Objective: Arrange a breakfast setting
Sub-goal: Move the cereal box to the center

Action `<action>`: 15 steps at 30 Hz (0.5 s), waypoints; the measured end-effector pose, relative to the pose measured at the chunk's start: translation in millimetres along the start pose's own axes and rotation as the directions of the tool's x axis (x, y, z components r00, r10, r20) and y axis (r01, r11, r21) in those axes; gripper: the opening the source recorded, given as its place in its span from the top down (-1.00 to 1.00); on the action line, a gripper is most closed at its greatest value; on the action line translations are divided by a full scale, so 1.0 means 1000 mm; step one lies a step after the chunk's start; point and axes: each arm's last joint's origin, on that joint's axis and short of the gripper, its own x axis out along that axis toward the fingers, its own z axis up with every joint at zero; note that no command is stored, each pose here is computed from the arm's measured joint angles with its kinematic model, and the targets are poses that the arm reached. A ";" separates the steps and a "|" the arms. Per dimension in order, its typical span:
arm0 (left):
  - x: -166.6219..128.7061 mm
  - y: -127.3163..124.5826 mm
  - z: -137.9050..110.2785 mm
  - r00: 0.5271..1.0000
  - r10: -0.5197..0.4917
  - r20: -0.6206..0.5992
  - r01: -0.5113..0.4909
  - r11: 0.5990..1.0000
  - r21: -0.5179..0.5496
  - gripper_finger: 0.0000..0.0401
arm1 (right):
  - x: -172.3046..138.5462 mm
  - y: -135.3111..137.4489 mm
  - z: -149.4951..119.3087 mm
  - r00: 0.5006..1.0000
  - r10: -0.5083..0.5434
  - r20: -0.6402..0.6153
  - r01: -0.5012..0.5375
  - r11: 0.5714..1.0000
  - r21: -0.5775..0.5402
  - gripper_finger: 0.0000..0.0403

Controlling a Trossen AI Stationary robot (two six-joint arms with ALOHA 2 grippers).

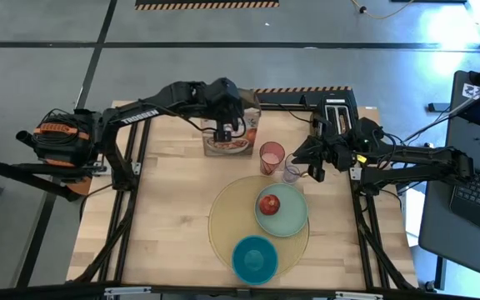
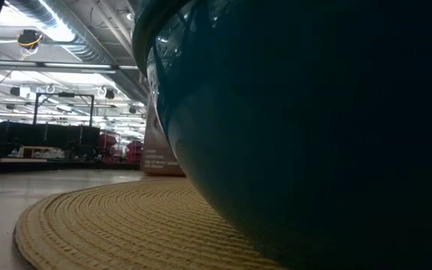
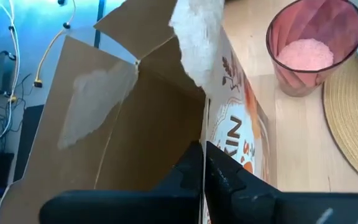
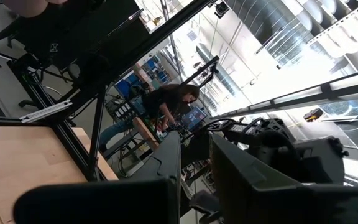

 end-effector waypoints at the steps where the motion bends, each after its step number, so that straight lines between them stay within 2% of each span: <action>1: -0.001 -0.001 0.000 1.000 -0.004 0.002 0.004 1.000 0.002 1.00 | 0.000 0.000 0.000 1.000 0.000 0.000 0.000 1.000 0.000 0.72; 7: -0.002 -0.008 0.003 0.998 -0.064 0.025 0.064 0.997 0.034 0.91 | 0.000 0.000 0.000 1.000 0.000 0.000 0.000 1.000 0.000 0.72; 15: -0.003 -0.008 0.001 0.999 -0.044 -0.004 0.044 0.998 0.048 0.50 | 0.000 0.000 0.000 1.000 0.000 0.000 0.000 1.000 0.000 0.72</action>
